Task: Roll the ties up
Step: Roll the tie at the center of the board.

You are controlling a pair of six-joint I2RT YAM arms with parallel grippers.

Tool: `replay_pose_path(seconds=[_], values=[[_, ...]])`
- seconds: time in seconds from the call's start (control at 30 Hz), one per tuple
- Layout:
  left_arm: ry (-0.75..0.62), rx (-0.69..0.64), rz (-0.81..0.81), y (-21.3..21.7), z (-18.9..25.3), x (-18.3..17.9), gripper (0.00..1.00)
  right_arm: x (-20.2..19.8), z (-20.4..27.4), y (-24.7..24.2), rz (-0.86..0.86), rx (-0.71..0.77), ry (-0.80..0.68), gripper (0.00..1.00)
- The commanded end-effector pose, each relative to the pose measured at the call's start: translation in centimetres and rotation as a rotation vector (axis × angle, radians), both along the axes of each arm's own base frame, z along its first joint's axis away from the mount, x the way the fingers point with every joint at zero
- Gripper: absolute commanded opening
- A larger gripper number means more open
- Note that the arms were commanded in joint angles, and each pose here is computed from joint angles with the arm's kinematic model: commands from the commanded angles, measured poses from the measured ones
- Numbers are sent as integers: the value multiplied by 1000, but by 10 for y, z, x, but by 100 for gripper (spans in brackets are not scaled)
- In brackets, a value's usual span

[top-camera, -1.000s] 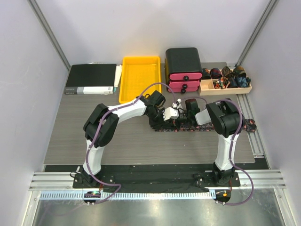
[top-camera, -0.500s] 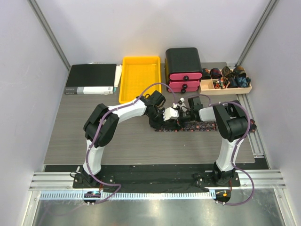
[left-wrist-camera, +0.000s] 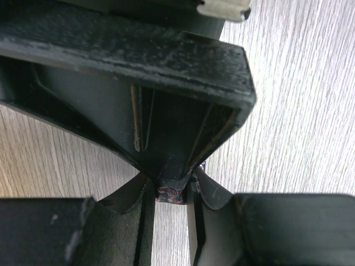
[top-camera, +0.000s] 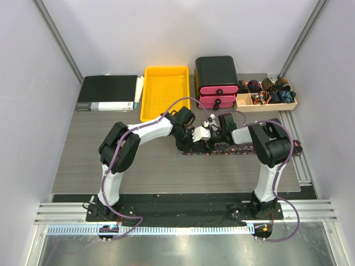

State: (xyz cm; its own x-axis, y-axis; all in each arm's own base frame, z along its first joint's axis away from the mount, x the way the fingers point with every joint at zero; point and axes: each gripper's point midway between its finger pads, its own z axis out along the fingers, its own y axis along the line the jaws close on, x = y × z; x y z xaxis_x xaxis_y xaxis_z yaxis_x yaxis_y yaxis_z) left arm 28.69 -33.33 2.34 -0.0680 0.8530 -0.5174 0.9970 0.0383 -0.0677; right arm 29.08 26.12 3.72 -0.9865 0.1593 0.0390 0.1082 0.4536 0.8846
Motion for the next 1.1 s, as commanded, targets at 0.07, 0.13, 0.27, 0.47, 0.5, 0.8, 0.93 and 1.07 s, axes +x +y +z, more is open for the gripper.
replay_pose_path(seconds=[0.07,0.13,0.27,0.47,0.5,0.8,0.93,1.07], values=[[118,110,-23,20,-30,-29,25,5,-11,7,-3,-84,-52,50],[120,108,-25,20,-29,-30,25,3,-15,7,4,-107,-47,48],[117,107,-28,19,-28,-30,25,-1,-28,4,21,-148,-35,23],[111,109,-31,21,-26,-30,28,-10,-42,-2,51,-183,4,2],[106,107,-30,21,-25,-29,31,-11,-44,-3,54,-183,7,1],[89,-53,23,29,6,-14,58,-13,-56,-20,63,-145,62,1],[67,-171,20,29,25,-9,63,-15,-62,-25,66,-121,95,1],[26,-216,-16,24,24,-7,64,-22,-71,-32,63,-115,160,1]])
